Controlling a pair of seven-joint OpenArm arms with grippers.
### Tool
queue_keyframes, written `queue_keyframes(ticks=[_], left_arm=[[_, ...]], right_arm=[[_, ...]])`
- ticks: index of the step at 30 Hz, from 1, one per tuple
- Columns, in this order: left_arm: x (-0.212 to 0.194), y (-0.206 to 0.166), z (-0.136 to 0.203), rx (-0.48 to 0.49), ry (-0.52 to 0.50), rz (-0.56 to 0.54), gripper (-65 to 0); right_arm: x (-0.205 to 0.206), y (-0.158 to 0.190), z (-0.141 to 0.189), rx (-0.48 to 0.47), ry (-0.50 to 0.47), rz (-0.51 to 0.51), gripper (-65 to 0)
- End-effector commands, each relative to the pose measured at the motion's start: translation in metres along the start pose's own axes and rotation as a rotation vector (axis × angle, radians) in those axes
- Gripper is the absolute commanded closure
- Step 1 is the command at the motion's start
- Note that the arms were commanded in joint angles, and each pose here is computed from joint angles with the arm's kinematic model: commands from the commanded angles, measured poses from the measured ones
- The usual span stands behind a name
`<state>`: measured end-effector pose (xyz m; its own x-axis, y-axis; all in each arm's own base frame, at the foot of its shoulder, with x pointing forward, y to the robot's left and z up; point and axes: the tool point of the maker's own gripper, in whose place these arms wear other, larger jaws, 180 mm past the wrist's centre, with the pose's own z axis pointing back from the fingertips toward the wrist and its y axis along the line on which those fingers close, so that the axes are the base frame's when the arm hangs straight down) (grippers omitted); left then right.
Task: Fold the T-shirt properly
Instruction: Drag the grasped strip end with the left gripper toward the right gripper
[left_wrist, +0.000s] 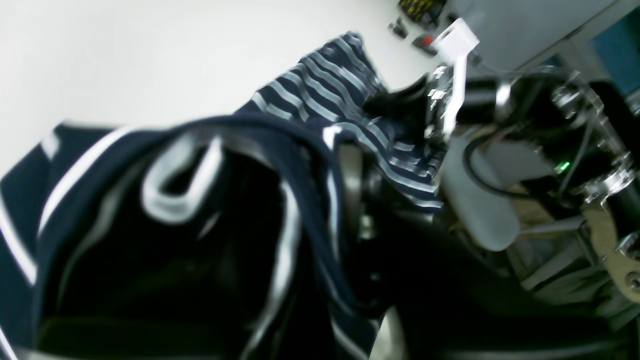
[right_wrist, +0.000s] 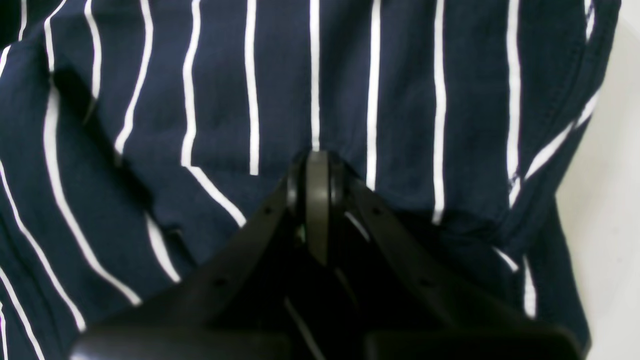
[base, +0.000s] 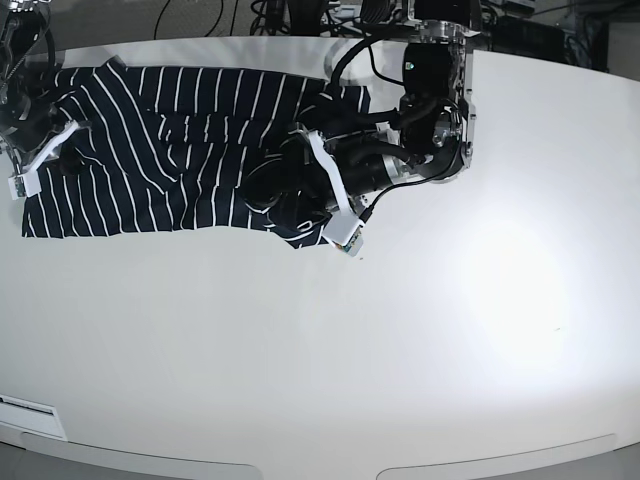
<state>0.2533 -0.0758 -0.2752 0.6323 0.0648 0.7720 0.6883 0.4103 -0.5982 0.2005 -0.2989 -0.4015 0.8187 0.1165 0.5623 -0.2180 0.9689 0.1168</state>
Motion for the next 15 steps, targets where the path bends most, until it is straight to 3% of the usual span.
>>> queue_keyframes(ticks=[1,3,8,11,15], left_arm=[[0.02,-0.014,-0.004,-0.054,-0.076,-0.011,-25.9],[0.025,-0.024,-0.008,-0.095,-0.102,0.009,-35.0],[0.025,-0.023,-0.01,-0.08,-0.098,0.021,-34.0],[0.026,-0.01,-0.011,-0.01,-0.104,0.043,-23.0],[0.025,-0.007,-0.011,0.005,-0.097,0.034,-4.8]], right_arm=[[-0.023,0.0,0.002,0.001,0.111,0.025,-2.5],[-0.022,0.002,0.002,0.009,0.108,0.018,-5.2],[-0.022,0.002,0.002,0.013,0.105,0.015,-5.8],[-0.022,0.003,0.002,0.013,0.106,0.014,-5.8],[-0.022,0.003,0.002,0.014,0.103,0.014,-5.8]])
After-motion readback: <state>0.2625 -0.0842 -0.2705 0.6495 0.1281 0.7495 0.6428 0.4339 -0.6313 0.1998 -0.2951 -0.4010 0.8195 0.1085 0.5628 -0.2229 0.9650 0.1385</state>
